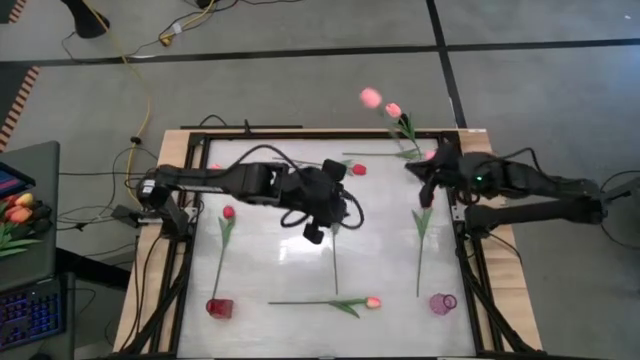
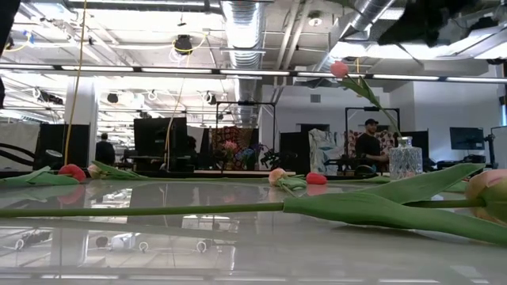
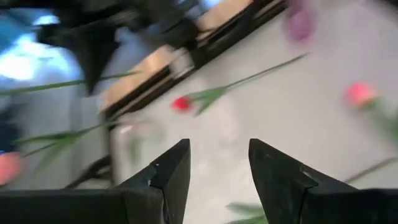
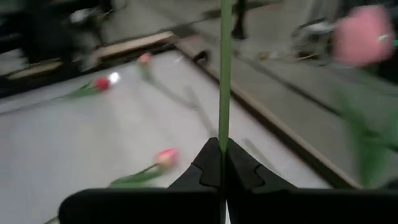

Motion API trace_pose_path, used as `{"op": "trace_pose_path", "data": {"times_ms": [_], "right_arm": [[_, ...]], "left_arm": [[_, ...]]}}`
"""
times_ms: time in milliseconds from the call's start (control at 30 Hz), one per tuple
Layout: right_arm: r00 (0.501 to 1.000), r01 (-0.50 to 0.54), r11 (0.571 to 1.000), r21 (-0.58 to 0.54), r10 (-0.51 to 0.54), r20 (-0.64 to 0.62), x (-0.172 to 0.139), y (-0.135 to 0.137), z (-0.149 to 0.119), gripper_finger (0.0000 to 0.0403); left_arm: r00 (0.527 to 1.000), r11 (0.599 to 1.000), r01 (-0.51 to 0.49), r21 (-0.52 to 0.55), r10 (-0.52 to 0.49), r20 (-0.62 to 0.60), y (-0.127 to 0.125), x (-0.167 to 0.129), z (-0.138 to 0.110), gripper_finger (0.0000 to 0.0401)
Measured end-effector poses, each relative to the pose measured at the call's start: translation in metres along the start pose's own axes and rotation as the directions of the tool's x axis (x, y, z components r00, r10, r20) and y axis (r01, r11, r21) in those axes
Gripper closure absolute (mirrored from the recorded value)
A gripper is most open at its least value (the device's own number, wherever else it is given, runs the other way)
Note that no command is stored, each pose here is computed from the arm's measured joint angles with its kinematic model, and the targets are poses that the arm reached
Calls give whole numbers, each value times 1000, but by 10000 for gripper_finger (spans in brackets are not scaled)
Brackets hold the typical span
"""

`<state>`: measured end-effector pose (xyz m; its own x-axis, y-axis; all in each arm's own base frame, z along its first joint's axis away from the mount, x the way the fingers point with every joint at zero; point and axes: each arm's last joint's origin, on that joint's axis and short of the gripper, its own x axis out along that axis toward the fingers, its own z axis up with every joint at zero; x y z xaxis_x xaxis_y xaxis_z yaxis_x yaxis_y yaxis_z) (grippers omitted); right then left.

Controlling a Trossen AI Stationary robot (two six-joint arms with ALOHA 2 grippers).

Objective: Sort flowers into vase by color
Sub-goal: Put the pink flower in the transparent vase

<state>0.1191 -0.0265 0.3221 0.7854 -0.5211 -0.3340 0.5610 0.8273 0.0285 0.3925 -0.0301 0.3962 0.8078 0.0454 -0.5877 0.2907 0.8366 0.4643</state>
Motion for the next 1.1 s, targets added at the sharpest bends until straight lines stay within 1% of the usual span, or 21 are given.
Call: {"op": "trace_pose_path", "data": {"times_ms": [33, 100, 200, 233, 267, 333, 400, 467, 533, 600, 667, 733, 767, 833, 1000, 1100], "right_arm": [[999, 26, 1000, 16, -26, 35, -2, -4, -4, 376], [993, 52, 998, 30, -55, 101, -3, -9, -15, 376], [974, 69, 996, 64, -81, 213, -5, -17, -27, 376], [967, 79, 994, 81, -96, 237, -5, -20, -32, 376], [961, 87, 992, 94, -109, 254, -4, -22, -37, 376], [959, 85, 991, 100, -109, 262, -1, -25, -48, 376], [958, 28, 995, 95, -54, 281, 1, -25, -54, 376], [957, -26, 996, 82, 1, 291, 2, -24, -58, 376], [956, -77, 995, 67, 54, 288, 3, -23, -62, 376], [956, -118, 992, 53, 98, 278, 4, -21, -64, 376], [949, -167, 985, 39, 149, 278, 4, -19, -63, 376], [933, -221, 975, 25, 204, 297, 3, -17, -61, 376], [924, -247, 969, 14, 231, 306, 3, -15, -60, 376], [905, -297, 955, -6, 283, 318, 5, -11, -57, 376], [879, -361, 931, -58, 360, 314, 13, -1, -53, 376], [868, -389, 918, -81, 395, 302, 20, 6, -52, 376]], "left_arm": [[999, 999, 40, -16, -40, 24, 1, 0, -1, 248], [996, 996, 81, -25, -80, 44, 3, 4, -2, 248], [995, 996, 81, -26, -79, 58, 5, 9, -4, 248], [995, 997, 68, -33, -65, 75, 6, 13, -5, 248], [992, 997, 56, -52, -49, 116, 7, 20, -7, 248], [973, 992, 68, -109, -42, 226, 11, 35, -13, 248], [945, 979, 72, -189, -6, 327, 16, 51, -24, 248], [899, 960, 43, -275, 83, 430, 22, 66, -39, 248], [825, 930, 30, -366, 184, 535, 26, 78, -56, 248], [760, 899, 43, -437, 255, 599, 28, 84, -71, 248], [693, 877, 46, -478, 316, 648, 29, 82, -81, 248], [653, 860, 59, -507, 351, 671, 30, 79, -86, 248], [644, 855, 66, -515, 357, 676, 30, 79, -87, 248], [648, 848, 71, -525, 361, 671, 31, 79, -87, 248], [626, 851, 48, -523, 383, 680, 35, 75, -79, 248], [640, 838, 36, -545, 399, 656, 38, 77, -76, 248]]}}
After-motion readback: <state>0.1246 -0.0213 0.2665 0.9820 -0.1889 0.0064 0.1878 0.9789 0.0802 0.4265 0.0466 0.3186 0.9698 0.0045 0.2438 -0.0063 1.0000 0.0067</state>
